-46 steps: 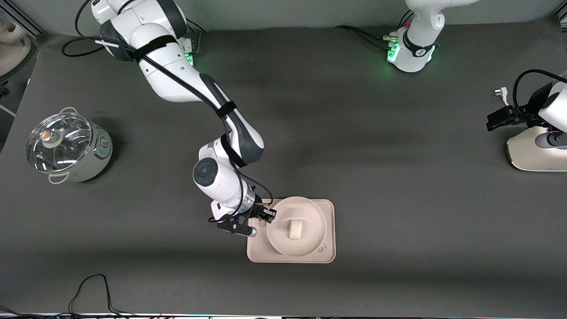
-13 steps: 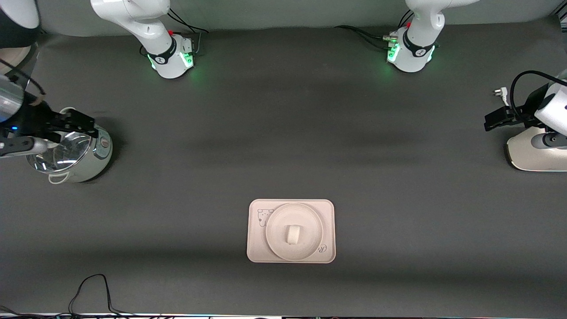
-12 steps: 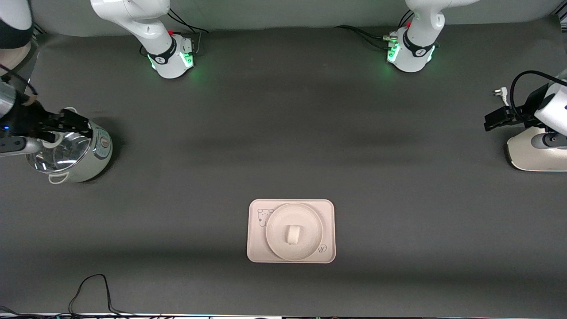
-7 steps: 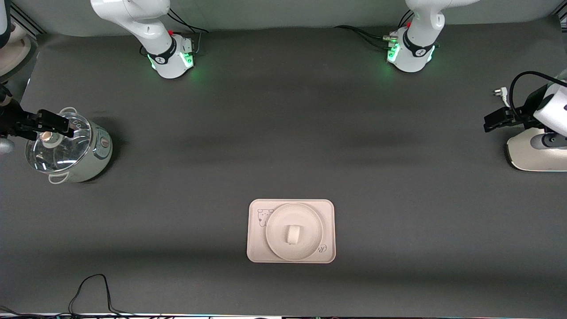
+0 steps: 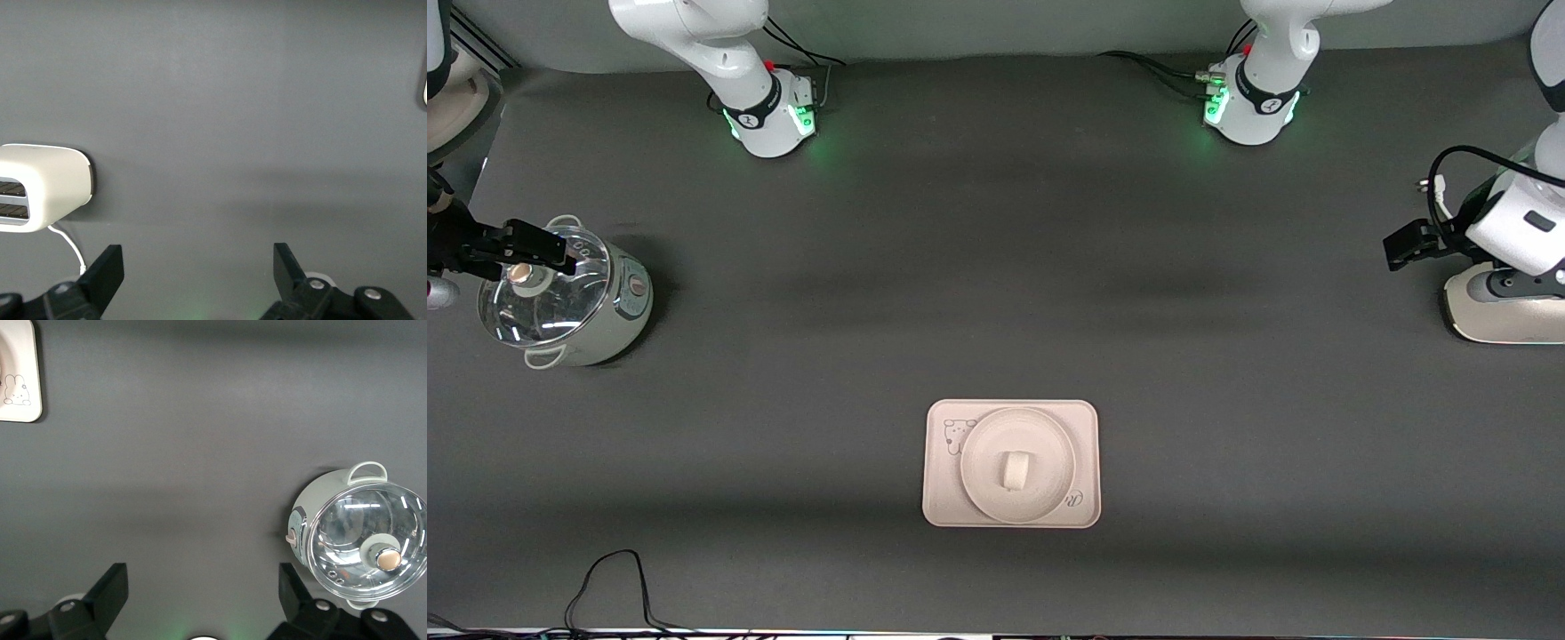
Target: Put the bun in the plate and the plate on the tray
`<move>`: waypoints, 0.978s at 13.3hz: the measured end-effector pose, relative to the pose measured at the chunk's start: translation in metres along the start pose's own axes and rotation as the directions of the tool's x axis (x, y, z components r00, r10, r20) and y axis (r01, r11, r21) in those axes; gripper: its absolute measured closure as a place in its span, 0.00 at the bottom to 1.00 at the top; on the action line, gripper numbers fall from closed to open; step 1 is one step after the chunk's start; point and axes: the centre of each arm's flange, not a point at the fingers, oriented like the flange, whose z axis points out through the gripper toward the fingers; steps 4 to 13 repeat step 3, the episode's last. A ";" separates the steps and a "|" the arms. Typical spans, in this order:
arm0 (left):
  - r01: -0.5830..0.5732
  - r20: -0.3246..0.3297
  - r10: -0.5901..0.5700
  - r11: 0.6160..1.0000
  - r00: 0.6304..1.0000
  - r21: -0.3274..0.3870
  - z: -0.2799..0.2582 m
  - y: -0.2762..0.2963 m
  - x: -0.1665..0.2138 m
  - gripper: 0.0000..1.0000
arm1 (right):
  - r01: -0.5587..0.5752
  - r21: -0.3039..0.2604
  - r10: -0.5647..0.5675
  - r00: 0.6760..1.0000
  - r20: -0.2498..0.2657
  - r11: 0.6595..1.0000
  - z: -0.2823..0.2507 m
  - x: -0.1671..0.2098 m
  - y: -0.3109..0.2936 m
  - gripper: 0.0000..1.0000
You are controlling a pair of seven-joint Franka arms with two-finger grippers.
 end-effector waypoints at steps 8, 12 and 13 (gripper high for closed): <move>0.018 -0.002 -0.018 1.000 1.000 -0.010 -0.012 -0.011 -0.002 0.00 | 0.000 0.000 0.000 1.000 0.002 1.000 0.000 0.000 0.000 0.00; 0.018 -0.002 -0.018 1.000 1.000 -0.010 -0.012 -0.011 -0.002 0.00 | 0.000 0.000 0.000 1.000 0.002 1.000 0.000 0.000 0.000 0.00; 0.018 -0.002 -0.018 1.000 1.000 -0.010 -0.012 -0.011 -0.002 0.00 | 0.000 0.000 0.000 1.000 0.002 1.000 0.000 0.000 0.000 0.00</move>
